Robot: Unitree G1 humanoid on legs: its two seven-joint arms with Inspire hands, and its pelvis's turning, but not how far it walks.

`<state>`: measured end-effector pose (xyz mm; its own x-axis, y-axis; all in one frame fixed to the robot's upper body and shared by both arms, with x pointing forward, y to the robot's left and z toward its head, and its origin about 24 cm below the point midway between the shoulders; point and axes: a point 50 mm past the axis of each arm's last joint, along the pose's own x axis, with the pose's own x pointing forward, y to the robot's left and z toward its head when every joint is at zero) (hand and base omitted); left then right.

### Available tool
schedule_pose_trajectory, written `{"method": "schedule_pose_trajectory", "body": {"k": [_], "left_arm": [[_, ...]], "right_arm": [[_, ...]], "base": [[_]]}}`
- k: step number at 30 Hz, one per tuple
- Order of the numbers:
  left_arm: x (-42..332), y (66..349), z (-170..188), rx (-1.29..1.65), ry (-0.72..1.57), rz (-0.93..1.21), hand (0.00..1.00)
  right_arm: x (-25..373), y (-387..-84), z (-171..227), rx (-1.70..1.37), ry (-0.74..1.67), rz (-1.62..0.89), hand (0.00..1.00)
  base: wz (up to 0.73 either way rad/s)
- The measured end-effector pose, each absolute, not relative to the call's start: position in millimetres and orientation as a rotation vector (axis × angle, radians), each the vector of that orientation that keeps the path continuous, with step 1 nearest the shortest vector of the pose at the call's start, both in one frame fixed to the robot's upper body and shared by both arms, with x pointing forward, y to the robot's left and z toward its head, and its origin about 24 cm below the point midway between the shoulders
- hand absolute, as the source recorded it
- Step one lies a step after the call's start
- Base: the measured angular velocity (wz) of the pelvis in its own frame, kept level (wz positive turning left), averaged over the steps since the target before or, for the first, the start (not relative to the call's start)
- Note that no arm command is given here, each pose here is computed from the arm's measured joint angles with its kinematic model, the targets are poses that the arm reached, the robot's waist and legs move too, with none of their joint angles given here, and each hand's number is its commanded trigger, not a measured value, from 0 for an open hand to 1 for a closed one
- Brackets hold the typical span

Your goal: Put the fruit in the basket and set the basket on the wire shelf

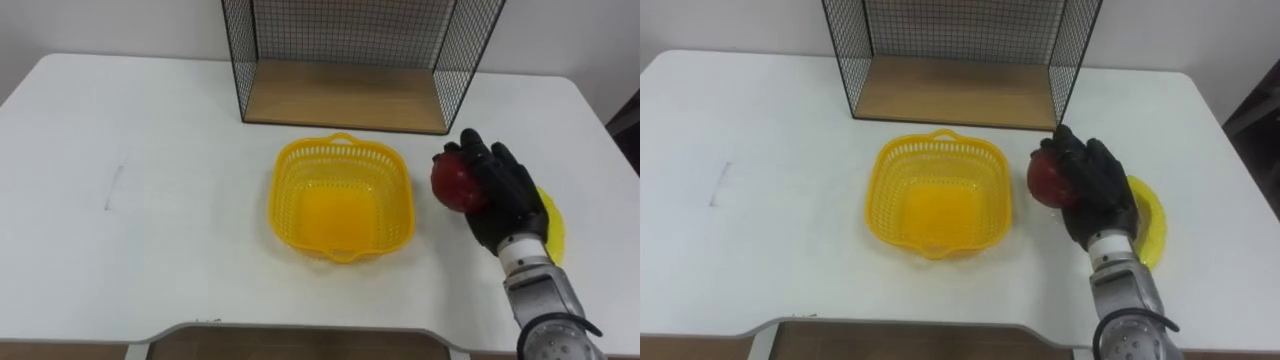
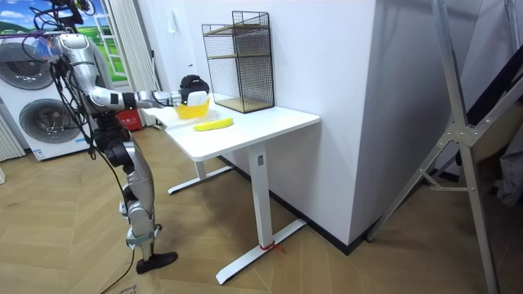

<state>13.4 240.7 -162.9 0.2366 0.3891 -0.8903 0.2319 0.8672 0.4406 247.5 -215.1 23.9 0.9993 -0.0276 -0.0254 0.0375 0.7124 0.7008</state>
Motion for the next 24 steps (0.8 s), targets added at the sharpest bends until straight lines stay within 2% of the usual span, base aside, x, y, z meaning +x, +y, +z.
{"method": "schedule_pose_trajectory", "body": {"k": [10,15,24], "left_arm": [[17,239,-164,0.552,1.353,0.107,0.0],[18,237,-165,0.563,1.352,0.086,0.0],[28,240,-164,0.59,1.327,0.07,0.0]], "right_arm": [[250,-211,28,0.672,0.01,-0.003,1.0],[253,-191,33,0.382,0.031,0.13,1.0],[268,-174,46,0.127,-0.005,0.251,1.0]], "base": [[0.0],[0.0],[0.0]]}}
